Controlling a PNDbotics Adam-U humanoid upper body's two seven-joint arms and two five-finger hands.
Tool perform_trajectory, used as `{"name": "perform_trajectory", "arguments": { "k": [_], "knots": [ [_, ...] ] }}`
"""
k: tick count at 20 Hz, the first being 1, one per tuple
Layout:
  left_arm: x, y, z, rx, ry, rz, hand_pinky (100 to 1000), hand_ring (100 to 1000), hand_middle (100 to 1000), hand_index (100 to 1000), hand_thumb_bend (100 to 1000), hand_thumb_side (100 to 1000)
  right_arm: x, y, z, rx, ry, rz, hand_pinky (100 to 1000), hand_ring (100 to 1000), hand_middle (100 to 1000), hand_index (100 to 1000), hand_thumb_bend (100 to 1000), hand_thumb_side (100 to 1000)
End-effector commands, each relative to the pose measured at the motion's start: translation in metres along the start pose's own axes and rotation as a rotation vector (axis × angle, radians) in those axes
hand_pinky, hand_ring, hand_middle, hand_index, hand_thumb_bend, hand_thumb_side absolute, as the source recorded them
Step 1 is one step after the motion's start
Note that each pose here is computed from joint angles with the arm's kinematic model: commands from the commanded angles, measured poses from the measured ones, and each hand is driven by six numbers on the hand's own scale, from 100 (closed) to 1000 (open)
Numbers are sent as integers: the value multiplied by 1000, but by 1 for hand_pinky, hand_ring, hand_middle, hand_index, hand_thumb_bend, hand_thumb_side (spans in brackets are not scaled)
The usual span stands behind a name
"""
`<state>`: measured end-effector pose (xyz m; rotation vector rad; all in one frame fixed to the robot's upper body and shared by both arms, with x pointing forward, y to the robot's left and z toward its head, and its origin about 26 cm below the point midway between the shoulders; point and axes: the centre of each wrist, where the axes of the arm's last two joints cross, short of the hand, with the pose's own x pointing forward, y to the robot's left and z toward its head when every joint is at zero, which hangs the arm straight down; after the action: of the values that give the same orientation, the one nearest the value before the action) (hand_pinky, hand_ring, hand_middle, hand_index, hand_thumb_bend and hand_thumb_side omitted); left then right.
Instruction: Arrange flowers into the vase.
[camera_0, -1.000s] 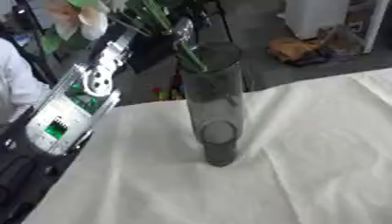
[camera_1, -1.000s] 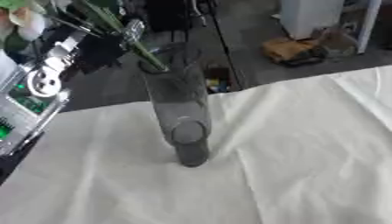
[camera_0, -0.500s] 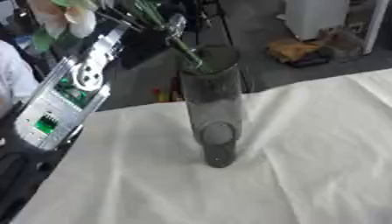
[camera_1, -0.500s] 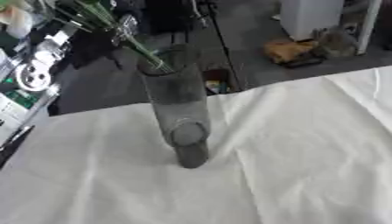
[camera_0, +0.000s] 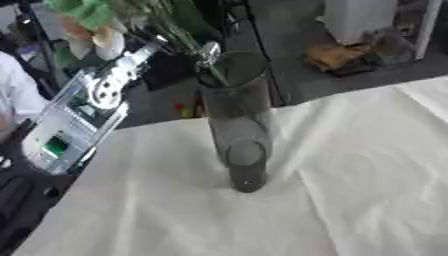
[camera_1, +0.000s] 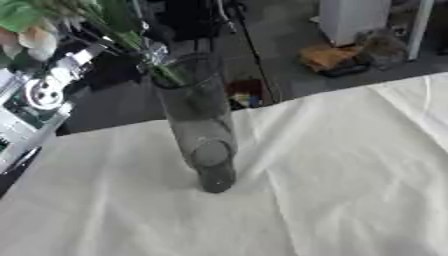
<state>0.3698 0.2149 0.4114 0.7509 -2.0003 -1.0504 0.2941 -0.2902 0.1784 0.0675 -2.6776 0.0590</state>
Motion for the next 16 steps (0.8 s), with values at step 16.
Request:
{"name": "perform_trajectory", "arguments": {
  "k": [16],
  "knots": [
    [5,37,1,-197,-55,-85,739,1000,978,1000,161,915,4,2,-3,23,4,7,863,871,534,936,100,853]
  ]
}}
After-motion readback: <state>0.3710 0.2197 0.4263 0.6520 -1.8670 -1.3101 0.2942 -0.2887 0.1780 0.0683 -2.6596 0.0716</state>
